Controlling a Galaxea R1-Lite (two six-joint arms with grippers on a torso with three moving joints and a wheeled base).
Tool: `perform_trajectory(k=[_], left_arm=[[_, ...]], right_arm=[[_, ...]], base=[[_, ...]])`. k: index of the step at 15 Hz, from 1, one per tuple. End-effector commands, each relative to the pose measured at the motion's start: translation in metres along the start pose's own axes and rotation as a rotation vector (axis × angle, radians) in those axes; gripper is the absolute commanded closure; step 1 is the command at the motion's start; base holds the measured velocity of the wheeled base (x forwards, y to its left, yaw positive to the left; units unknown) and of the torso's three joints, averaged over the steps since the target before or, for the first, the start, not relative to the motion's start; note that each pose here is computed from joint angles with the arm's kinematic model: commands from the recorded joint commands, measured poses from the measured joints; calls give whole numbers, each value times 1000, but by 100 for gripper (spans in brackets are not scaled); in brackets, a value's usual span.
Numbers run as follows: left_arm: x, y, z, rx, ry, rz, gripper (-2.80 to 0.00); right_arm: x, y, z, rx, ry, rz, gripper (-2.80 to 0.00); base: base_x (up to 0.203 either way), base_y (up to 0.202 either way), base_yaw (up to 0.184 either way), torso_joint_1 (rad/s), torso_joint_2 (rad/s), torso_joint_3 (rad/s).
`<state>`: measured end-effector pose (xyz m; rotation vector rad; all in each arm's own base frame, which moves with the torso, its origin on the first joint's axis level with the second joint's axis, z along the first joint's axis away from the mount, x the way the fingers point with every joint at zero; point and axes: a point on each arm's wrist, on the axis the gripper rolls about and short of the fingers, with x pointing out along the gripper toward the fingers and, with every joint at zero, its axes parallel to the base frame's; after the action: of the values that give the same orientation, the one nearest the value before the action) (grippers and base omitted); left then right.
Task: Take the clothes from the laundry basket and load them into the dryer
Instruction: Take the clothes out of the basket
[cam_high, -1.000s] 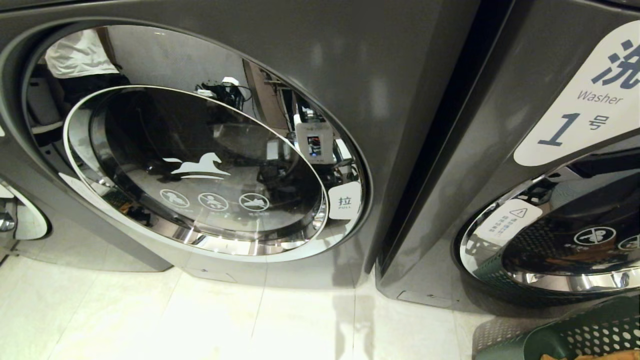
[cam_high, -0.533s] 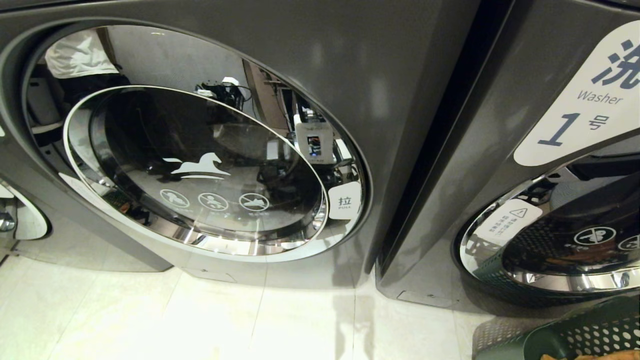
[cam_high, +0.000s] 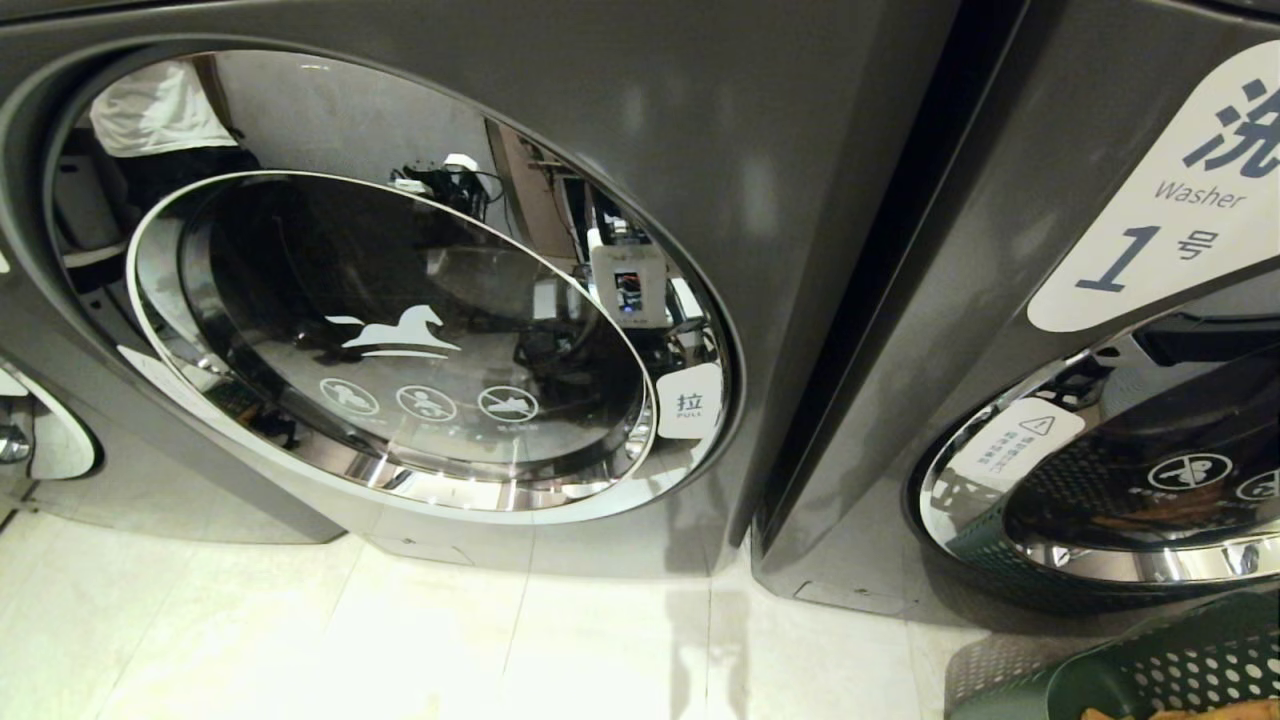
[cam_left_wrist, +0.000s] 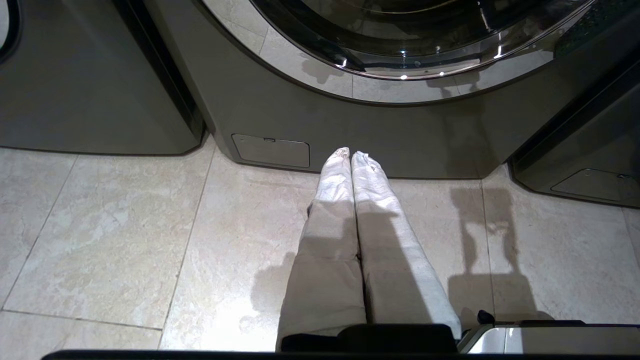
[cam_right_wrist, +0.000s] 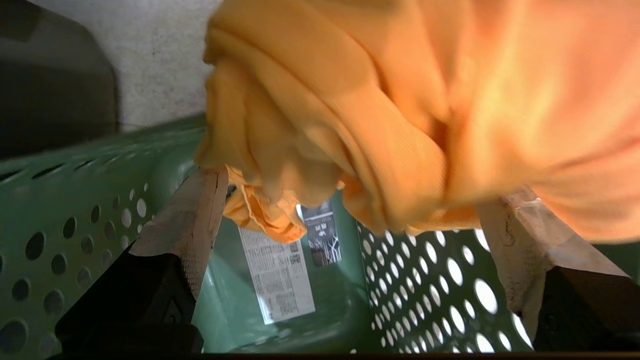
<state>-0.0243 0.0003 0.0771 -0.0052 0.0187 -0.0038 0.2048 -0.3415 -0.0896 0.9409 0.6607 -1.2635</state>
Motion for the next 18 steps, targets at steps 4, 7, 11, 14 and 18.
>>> perform_trajectory(k=[4, 7, 11, 14, 18], left_arm=[[0, 0, 0, -1, -2, 0, 0], [0, 0, 0, -1, -2, 1, 0], [0, 0, 0, -1, -2, 1, 0], [0, 0, 0, -1, -2, 1, 0], [0, 0, 0, -1, -2, 1, 0]], right_arm=[[9, 0, -2, -13, 3, -4, -280], [10, -1, -3, -36, 2, -5, 0], [9, -1, -3, -32, 6, -8, 0], [9, -1, -3, -31, 6, -8, 0], [7, -2, -3, -30, 5, -11, 0]], base=[[0, 0, 0, 0, 0, 0], [0, 0, 0, 0, 0, 0], [0, 0, 0, 0, 0, 0], [0, 0, 0, 0, 0, 0], [0, 0, 0, 0, 0, 0]])
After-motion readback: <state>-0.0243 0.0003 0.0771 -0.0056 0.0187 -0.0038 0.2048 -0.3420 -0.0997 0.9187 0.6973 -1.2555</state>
